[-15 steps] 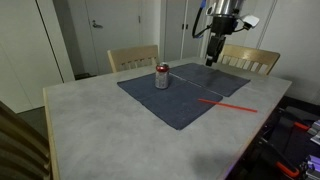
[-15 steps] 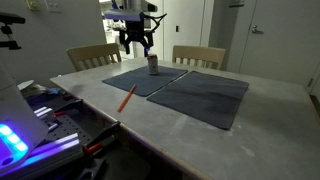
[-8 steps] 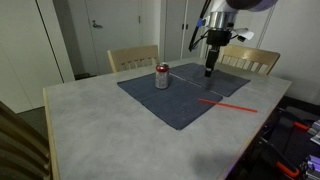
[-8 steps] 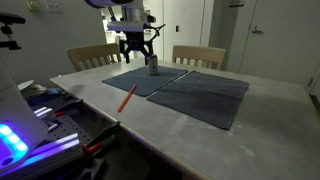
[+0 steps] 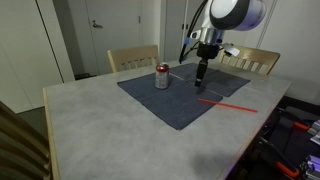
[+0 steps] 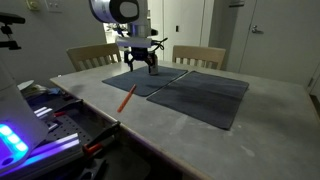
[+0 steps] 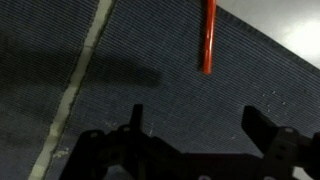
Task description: Put the straw in the can
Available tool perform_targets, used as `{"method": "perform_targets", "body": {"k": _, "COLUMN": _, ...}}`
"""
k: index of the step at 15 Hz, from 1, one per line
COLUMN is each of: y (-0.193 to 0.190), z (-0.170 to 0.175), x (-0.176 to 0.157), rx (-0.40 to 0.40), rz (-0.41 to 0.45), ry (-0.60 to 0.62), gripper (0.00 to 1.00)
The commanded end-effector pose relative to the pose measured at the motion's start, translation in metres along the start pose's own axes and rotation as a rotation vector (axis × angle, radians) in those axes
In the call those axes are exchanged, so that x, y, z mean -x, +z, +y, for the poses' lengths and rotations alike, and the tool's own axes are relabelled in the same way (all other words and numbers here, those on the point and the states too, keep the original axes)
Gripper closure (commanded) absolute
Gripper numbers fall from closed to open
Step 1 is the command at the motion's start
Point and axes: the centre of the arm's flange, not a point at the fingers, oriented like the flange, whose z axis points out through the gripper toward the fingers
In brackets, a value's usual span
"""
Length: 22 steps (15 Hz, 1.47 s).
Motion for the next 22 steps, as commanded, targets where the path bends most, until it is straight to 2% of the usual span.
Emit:
{"method": "perform_targets", "body": {"k": 1, "y": 0.024, "z": 0.017, "x": -0.011, "rx": -0.024, "rz": 0.040, "ry": -0.039, "gripper": 0.00}}
{"method": "perform_targets", "body": {"k": 4, "y": 0.036, "z": 0.021, "x": -0.016, "rx": -0.058, "rz": 0.013, "ry": -0.021, "gripper": 0.00}}
{"method": "perform_targets", "body": {"k": 8, "y": 0.045, "z": 0.010, "x": -0.009, "rx": -0.108, "rz": -0.101, "ry": 0.090, "gripper": 0.00}}
{"method": "perform_targets", "body": {"k": 11, "y": 0.054, "z": 0.000, "x": -0.005, "rx": -0.144, "rz": -0.147, "ry": 0.145, "gripper": 0.00}}
{"method": "perform_targets", "body": {"k": 14, "y": 0.058, "z": -0.007, "x": 0.001, "rx": -0.134, "rz": -0.182, "ry": 0.160, "gripper": 0.00}}
{"method": "perform_targets", "body": {"k": 16, "y": 0.056, "z": -0.009, "x": 0.009, "rx": -0.109, "rz": -0.215, "ry": 0.109, "gripper": 0.00}}
{"method": "perform_targets", "body": {"k": 17, "y": 0.056, "z": -0.007, "x": 0.003, "rx": -0.125, "rz": -0.181, "ry": 0.127, "gripper": 0.00}}
{"method": "perform_targets", "body": {"k": 20, "y": 0.057, "z": -0.007, "x": 0.006, "rx": -0.116, "rz": -0.199, "ry": 0.113, "gripper": 0.00}}
{"method": "perform_targets", "body": {"k": 22, "y": 0.055, "z": -0.013, "x": 0.004, "rx": -0.070, "rz": -0.219, "ry": 0.077, "gripper": 0.00}}
